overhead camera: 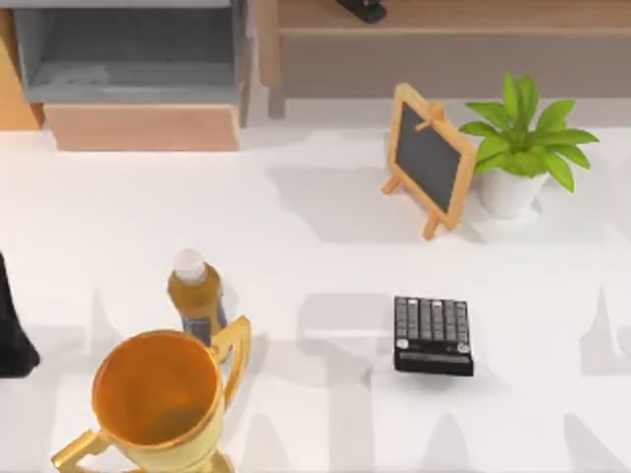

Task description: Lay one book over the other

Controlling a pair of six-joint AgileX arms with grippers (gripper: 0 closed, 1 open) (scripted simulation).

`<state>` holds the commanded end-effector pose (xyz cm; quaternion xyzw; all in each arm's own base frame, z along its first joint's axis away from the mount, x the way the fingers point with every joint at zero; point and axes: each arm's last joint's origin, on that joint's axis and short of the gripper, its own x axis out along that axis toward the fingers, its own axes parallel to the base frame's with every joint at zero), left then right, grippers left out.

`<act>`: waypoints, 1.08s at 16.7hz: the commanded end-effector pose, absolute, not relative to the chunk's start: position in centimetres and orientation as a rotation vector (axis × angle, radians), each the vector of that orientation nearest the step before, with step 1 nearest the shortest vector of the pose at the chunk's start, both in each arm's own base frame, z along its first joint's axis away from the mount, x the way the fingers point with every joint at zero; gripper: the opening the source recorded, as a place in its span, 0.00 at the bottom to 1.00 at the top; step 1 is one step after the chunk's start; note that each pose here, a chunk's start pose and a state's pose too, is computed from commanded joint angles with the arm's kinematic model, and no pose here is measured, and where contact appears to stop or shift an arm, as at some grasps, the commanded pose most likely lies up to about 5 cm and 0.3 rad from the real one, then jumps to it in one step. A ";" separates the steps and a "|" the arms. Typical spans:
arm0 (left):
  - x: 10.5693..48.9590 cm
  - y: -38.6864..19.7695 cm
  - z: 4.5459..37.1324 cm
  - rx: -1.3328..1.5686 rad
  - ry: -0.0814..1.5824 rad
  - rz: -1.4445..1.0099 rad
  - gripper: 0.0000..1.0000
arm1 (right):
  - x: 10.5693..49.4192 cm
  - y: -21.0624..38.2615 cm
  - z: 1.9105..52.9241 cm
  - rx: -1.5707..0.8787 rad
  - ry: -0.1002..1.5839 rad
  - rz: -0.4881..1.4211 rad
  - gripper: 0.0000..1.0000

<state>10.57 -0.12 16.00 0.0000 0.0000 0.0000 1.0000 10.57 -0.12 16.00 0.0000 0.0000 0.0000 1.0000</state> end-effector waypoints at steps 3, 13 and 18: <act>10.6 -0.1 16.3 0.000 -0.004 0.000 1.00 | 10.6 -0.1 16.0 0.000 0.000 0.000 1.00; 16.5 -1.0 28.1 -0.016 -0.067 -0.008 1.00 | 10.6 -0.1 16.0 0.000 0.000 0.000 1.00; 26.7 -2.7 31.3 -0.023 -0.042 -0.012 1.00 | 10.6 -0.1 16.0 0.000 0.000 0.000 1.00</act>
